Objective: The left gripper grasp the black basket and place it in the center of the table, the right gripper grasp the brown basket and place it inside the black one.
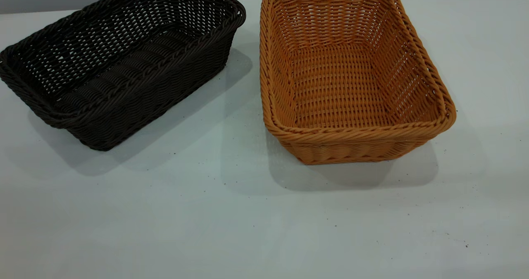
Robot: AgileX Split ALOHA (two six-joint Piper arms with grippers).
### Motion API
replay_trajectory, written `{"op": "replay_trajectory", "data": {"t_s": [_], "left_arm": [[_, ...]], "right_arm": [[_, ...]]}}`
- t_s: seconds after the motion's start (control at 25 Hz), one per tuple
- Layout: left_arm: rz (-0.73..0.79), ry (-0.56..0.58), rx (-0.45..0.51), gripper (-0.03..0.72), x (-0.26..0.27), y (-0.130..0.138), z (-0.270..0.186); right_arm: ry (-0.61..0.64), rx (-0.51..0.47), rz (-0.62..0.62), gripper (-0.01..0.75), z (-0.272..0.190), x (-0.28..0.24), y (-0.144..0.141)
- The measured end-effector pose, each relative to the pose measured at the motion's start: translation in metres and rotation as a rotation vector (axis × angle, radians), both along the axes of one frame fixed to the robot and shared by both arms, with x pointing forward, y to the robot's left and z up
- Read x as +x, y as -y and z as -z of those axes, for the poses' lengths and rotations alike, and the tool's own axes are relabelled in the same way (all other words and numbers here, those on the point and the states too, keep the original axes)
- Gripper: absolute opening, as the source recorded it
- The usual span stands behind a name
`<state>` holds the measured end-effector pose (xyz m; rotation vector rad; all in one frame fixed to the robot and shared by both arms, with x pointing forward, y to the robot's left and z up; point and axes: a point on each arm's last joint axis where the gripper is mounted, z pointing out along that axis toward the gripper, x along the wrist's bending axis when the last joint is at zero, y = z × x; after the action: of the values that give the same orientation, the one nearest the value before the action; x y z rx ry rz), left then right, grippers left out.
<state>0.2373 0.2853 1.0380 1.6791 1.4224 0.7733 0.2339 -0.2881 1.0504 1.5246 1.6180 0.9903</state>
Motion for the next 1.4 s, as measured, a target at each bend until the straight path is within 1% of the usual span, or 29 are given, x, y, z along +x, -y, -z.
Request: {"op": "replay_trajectory", "data": {"t_s": [0.68,0.92,1.04,1.12,1.2,1.28,1.36,1.4], "left_arm": [[0.002,0.002,-0.005,-0.001,0.000,0.000,0.000],[0.032,0.016,-0.021,-0.001,0.000,0.003,-0.002],[0.092,0.028,-0.026,0.001,-0.001,0.008,-0.003],[0.139,0.039,-0.031,0.036,-0.002,0.012,-0.004],[0.192,0.053,-0.040,0.099,-0.003,0.016,-0.006],[0.226,0.065,-0.036,0.180,-0.004,0.019,-0.007],[0.238,0.082,-0.030,0.276,-0.005,0.019,-0.010],[0.238,0.106,-0.025,0.338,-0.005,0.019,-0.012]], "right_arm": [[0.003,-0.007,0.006,0.000,0.000,0.000,0.001],[0.000,0.039,-0.014,0.001,0.000,0.000,-0.003],[0.007,0.078,-0.041,0.032,-0.001,0.000,-0.007],[0.018,0.100,-0.069,0.081,-0.003,0.000,-0.010],[0.024,0.110,-0.106,0.146,-0.003,-0.001,-0.013],[0.031,0.141,-0.152,0.237,-0.005,-0.001,-0.018],[0.029,0.174,-0.191,0.323,-0.007,0.000,-0.022],[0.023,0.197,-0.208,0.366,-0.008,0.001,-0.024]]}}
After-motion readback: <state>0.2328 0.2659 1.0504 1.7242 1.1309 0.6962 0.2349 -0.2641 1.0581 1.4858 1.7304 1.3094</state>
